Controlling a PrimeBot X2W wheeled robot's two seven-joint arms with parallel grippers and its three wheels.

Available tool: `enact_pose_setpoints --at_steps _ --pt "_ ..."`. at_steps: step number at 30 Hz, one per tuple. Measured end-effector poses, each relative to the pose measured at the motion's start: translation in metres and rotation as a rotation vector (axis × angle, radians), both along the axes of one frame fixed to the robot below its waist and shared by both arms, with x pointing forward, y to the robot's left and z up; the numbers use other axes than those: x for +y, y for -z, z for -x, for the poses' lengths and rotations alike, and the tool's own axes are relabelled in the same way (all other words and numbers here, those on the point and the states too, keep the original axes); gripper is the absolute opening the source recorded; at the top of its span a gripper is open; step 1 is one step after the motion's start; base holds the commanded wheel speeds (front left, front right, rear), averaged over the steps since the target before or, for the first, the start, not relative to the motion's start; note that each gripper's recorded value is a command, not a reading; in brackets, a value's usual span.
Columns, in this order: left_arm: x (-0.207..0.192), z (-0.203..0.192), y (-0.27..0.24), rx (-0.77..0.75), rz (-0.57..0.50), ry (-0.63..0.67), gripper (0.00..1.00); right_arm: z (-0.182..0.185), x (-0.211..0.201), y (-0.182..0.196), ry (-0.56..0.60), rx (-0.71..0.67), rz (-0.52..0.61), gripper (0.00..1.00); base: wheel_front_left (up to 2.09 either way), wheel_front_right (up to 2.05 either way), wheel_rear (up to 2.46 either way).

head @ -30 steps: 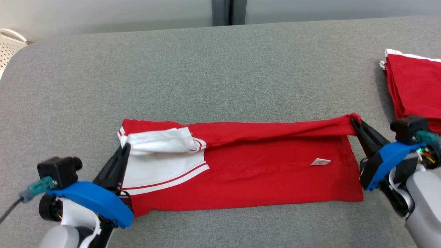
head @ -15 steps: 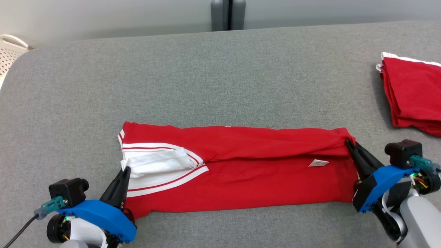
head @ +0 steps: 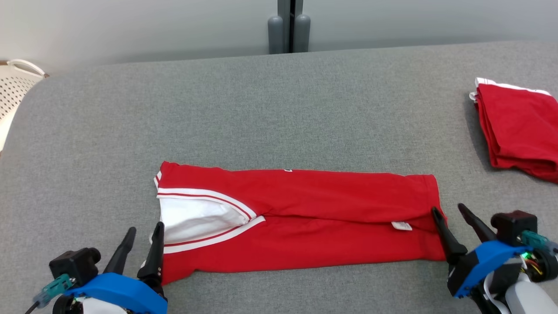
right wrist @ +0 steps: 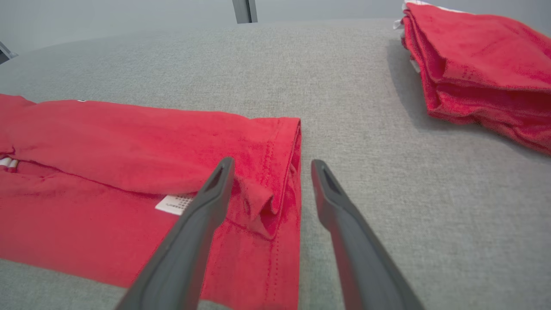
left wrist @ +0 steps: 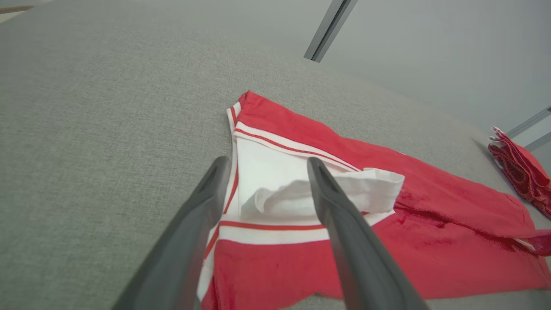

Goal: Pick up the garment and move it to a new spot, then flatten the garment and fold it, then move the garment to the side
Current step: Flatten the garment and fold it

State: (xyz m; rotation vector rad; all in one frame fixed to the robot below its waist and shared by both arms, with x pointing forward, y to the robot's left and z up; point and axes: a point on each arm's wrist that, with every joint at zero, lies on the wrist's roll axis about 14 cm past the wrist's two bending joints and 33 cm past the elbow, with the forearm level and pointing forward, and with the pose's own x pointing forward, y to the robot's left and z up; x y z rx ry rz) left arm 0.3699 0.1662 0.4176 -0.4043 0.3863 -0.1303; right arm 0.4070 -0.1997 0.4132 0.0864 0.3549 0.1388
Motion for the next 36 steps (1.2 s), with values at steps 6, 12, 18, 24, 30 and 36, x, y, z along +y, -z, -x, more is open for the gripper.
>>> enact_pose_setpoints --at_steps 6,12,18,24,30,36 --pt "0.019 0.001 -0.029 -0.124 -0.018 -0.105 1.0 0.018 -0.019 -0.002 0.09 -0.025 -0.023 1.0 0.0 0.0 0.0" --pt "0.022 0.008 -0.038 -0.161 -0.067 -0.126 1.0 0.025 -0.028 -0.01 0.136 -0.037 -0.032 1.0 0.0 0.0 0.0" --pt "0.019 0.009 -0.042 -0.179 -0.089 -0.13 1.0 0.014 -0.025 -0.014 0.147 0.005 -0.032 1.0 0.0 0.0 0.0" --pt "0.017 0.011 -0.042 -0.184 -0.09 -0.142 1.0 -0.001 -0.006 0.001 0.092 0.12 -0.019 1.0 0.0 0.0 0.0" --pt "0.028 0.017 -0.037 -0.171 -0.103 -0.178 1.0 0.006 0.004 0.03 0.032 0.261 0.048 1.0 0.0 0.0 0.0" --pt "0.031 0.016 -0.036 -0.168 -0.1 -0.19 1.0 0.013 0.002 0.045 0.023 0.328 0.09 1.0 0.0 0.0 0.0"
